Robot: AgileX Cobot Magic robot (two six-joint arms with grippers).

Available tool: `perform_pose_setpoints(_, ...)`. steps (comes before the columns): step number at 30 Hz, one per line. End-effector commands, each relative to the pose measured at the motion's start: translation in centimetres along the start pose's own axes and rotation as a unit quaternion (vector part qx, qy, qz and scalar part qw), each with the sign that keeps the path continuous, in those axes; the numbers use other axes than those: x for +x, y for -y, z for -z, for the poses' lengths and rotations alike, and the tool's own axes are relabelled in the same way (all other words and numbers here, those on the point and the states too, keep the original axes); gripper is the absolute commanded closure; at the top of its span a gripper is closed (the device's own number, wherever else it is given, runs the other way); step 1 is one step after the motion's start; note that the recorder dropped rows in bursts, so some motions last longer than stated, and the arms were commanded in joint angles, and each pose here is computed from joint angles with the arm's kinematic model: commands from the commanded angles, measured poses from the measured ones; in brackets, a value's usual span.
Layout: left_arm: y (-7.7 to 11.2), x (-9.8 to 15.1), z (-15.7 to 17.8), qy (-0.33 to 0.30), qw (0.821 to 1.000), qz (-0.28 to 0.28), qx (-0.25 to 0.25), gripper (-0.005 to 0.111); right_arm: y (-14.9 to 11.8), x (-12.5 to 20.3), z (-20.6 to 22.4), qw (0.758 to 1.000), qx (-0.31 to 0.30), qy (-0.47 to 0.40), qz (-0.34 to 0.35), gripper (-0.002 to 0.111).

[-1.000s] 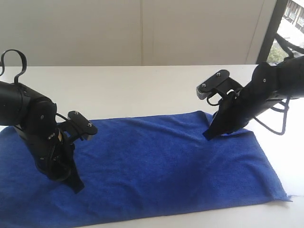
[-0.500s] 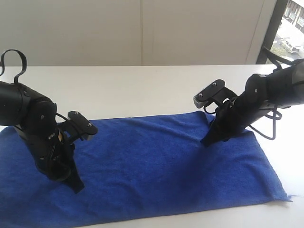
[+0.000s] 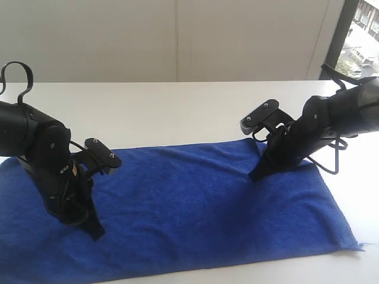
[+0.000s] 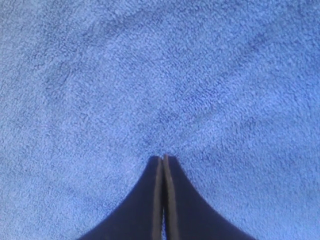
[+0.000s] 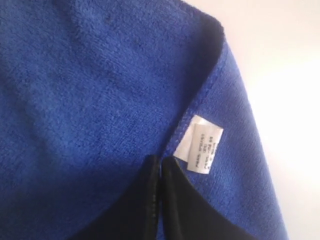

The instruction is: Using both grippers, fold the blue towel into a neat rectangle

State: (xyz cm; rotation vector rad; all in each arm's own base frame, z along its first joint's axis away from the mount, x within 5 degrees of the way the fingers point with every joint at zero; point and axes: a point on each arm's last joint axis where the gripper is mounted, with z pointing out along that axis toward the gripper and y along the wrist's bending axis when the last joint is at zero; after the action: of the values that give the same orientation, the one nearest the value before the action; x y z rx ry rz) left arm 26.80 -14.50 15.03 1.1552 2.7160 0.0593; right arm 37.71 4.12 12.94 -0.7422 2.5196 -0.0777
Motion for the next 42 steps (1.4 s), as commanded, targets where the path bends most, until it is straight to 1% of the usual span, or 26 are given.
perform_pose_setpoints(1,0.1,0.3,-0.2,-0.008,1.000,0.006,0.006,0.107,0.5,-0.5,0.0,0.999,0.021,0.025,0.012,0.108)
perform_pose_setpoints(5,0.1,0.3,-0.2,-0.008,1.000,0.006,0.006,0.107,1.5,-0.5,0.1,0.998,0.043,0.045,0.011,0.108)
perform_pose_setpoints(13,0.2,0.2,-0.2,-0.001,1.000,0.012,0.010,0.107,5.0,0.5,0.3,0.992,0.092,0.075,-0.035,0.108)
perform_pose_setpoints(19,0.2,0.3,-0.2,-0.007,1.000,0.009,0.011,0.107,6.3,0.9,-0.5,0.988,0.115,0.089,-0.043,0.108)
perform_pose_setpoints(25,0.2,0.3,-0.2,-0.008,1.000,0.009,0.011,0.107,7.3,0.4,-1.7,0.989,0.120,0.088,-0.024,0.108)
perform_pose_setpoints(31,0.2,0.3,-0.2,-0.008,1.000,0.009,0.011,0.107,8.0,-0.5,-2.6,0.987,0.126,0.096,-0.021,0.108)
perform_pose_setpoints(36,0.2,0.3,-0.2,-0.008,1.000,0.009,0.011,0.107,8.2,-0.8,-2.6,0.986,0.134,0.103,-0.009,0.108)
perform_pose_setpoints(42,0.2,0.3,-0.2,-0.008,1.000,0.011,0.012,0.107,8.6,-0.5,-2.6,0.985,0.136,0.101,-0.014,0.108)
